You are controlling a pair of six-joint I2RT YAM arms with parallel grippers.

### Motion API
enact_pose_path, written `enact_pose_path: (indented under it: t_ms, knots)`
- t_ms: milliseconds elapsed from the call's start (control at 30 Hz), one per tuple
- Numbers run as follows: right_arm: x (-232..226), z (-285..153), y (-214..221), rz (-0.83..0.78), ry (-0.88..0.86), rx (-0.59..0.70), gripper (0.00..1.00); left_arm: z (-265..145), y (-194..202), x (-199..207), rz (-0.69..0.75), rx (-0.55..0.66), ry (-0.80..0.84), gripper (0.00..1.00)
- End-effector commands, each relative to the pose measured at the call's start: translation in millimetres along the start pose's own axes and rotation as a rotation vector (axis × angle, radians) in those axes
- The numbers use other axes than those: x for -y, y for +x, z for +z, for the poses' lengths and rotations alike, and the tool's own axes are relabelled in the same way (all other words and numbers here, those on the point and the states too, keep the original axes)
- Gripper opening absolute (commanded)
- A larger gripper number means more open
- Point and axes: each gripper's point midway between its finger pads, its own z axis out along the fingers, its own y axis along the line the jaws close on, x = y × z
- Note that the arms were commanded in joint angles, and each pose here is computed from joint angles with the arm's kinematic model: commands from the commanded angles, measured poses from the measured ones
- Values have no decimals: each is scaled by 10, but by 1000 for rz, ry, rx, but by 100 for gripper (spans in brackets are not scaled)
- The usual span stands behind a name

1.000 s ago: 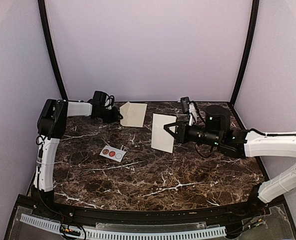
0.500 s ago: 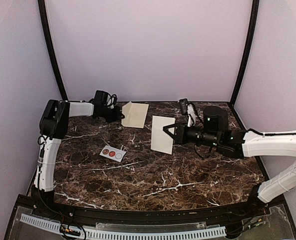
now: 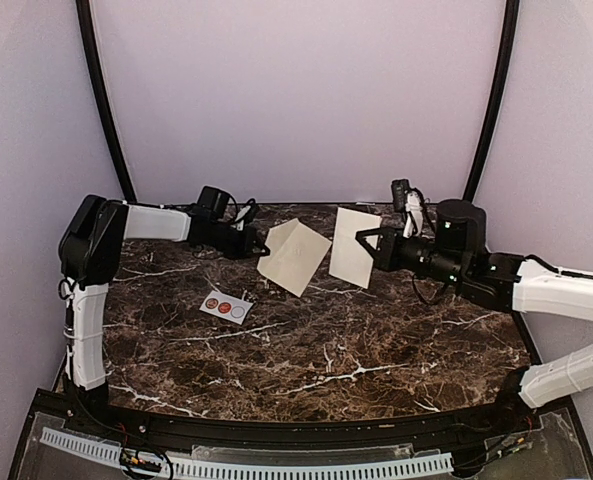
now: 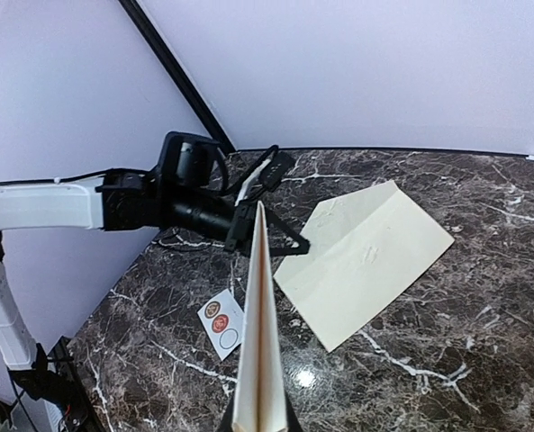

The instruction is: Place the letter into the envelope and seal it

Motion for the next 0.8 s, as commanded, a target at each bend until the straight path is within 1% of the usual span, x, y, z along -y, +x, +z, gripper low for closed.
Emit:
enact_pose_path:
  t_ms: [0, 167, 267, 300, 367, 567, 700, 767]
  knots:
    - [160, -130, -143, -30, 82, 37, 0, -341, 222, 811, 185, -27, 155, 0]
    - [327, -236, -155, -55, 177, 15, 0, -484, 913, 1203, 301, -194, 218, 0]
    - [386, -317, -195, -57, 215, 20, 0, -523, 1224, 1305, 336, -272, 224, 0]
    - [399, -346, -191, -57, 222, 15, 0, -521, 1347, 1336, 371, -308, 226, 0]
    - [398, -392, -193, -53, 225, 17, 0, -522, 1462, 1344, 401, -342, 215, 0]
    - [435, -449, -106, -37, 238, -14, 0, -462, 1562, 1444, 538, -382, 171, 0]
    - [476, -448, -20, -25, 249, -38, 0, -347, 1569, 1449, 625, -403, 124, 2]
    - [514, -441, 19, -17, 268, -52, 0, -290, 1507, 1380, 650, -388, 60, 10]
